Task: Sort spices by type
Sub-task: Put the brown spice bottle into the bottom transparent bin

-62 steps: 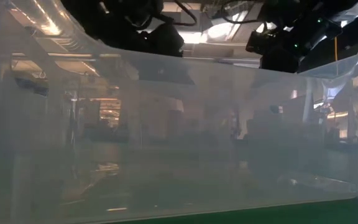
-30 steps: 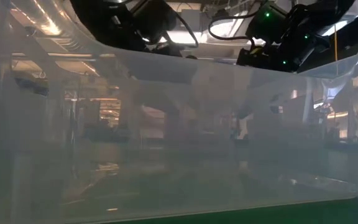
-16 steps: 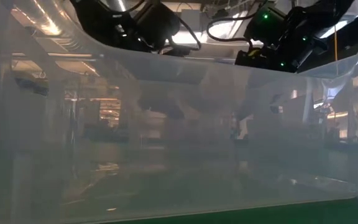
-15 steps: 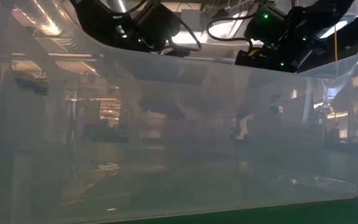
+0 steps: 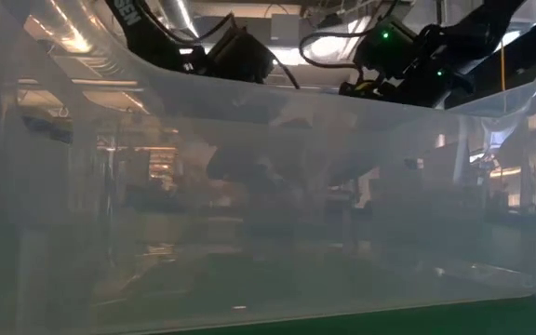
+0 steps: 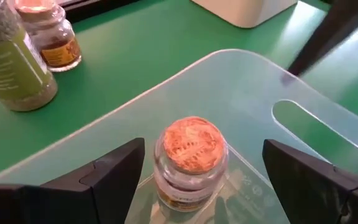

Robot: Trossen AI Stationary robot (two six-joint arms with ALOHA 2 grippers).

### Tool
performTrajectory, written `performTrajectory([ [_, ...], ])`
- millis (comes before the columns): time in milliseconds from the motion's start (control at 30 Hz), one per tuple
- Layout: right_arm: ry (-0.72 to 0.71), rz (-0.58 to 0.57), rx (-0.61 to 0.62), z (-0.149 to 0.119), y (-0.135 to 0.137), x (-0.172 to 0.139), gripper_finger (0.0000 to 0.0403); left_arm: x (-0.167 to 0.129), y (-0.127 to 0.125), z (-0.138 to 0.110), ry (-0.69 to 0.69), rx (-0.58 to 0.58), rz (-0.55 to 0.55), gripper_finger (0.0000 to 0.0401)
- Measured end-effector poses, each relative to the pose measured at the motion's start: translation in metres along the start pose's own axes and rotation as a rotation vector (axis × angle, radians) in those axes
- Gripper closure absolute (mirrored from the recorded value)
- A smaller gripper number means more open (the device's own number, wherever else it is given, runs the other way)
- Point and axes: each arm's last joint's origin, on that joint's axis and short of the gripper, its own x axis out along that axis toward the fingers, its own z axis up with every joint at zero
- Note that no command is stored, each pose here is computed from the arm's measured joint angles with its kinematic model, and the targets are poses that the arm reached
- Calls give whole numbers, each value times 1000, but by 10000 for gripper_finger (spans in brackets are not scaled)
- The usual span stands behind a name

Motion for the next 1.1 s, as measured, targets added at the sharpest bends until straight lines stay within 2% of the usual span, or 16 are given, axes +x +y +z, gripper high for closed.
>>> performTrajectory([
  [200, -32, 19, -3, -1, 2, 12, 17, 7, 3, -3, -3, -10, 10, 77],
  [433, -54, 90, -17, 2, 4, 13, 17, 11, 6, 1, -38, -9, 19, 86],
  [933, -37, 104, -23, 0, 5, 13, 17, 15, 12, 7, -69, -1, 26, 234],
  [1100, -15, 102, -28, -2, 5, 13, 17, 14, 11, 7, -69, 23, 25, 257],
])
